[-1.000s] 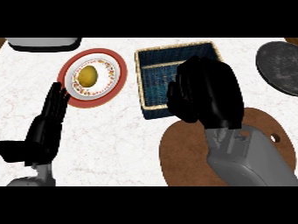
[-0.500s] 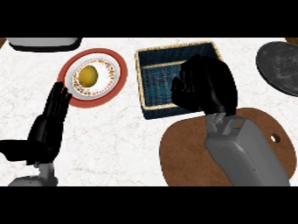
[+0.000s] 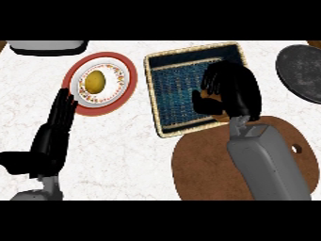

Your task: Pick the croissant from the cutting board and place it in the basket

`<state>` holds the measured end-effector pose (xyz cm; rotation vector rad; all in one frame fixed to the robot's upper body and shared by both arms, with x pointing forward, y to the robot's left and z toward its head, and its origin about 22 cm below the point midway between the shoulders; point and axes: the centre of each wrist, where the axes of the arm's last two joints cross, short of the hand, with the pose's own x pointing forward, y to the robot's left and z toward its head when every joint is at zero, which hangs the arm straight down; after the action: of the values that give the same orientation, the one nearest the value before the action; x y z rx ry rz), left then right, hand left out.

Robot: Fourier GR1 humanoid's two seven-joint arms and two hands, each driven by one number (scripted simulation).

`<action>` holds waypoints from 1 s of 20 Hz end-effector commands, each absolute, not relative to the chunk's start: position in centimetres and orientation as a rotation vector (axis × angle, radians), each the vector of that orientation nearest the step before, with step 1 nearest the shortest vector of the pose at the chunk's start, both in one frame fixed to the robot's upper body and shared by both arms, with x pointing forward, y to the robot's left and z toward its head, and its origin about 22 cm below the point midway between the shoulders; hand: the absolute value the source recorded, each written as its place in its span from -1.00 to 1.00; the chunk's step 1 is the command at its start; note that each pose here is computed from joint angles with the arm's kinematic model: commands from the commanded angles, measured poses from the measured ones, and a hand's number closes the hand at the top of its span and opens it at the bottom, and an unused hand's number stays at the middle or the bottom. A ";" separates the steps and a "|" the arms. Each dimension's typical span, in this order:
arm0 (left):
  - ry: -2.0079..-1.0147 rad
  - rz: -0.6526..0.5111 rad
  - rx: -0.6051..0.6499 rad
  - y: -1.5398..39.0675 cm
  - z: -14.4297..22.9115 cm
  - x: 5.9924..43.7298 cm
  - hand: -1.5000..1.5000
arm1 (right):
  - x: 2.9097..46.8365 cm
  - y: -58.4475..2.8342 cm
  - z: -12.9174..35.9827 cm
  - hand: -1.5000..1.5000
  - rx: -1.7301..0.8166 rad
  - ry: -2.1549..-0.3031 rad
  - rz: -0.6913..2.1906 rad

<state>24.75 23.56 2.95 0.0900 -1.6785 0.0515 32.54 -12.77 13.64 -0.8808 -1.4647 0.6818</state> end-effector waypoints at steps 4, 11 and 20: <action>-1.679 0.061 0.101 22.9 3.4 24.3 0.00 | 34.5 -12.9 12.4 -1.00 -0.834 -1.476 0.704; -1.666 0.060 0.097 24.6 2.2 24.5 0.00 | 32.2 -14.9 13.3 -1.00 -0.798 -1.674 0.534; -1.659 0.036 0.092 23.4 1.8 22.7 0.00 | 30.9 -17.3 17.7 -1.00 -0.973 -1.741 0.367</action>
<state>23.45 23.60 2.43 0.0915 -1.6669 0.0499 32.55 -16.07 16.10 -0.9093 -1.7294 0.4225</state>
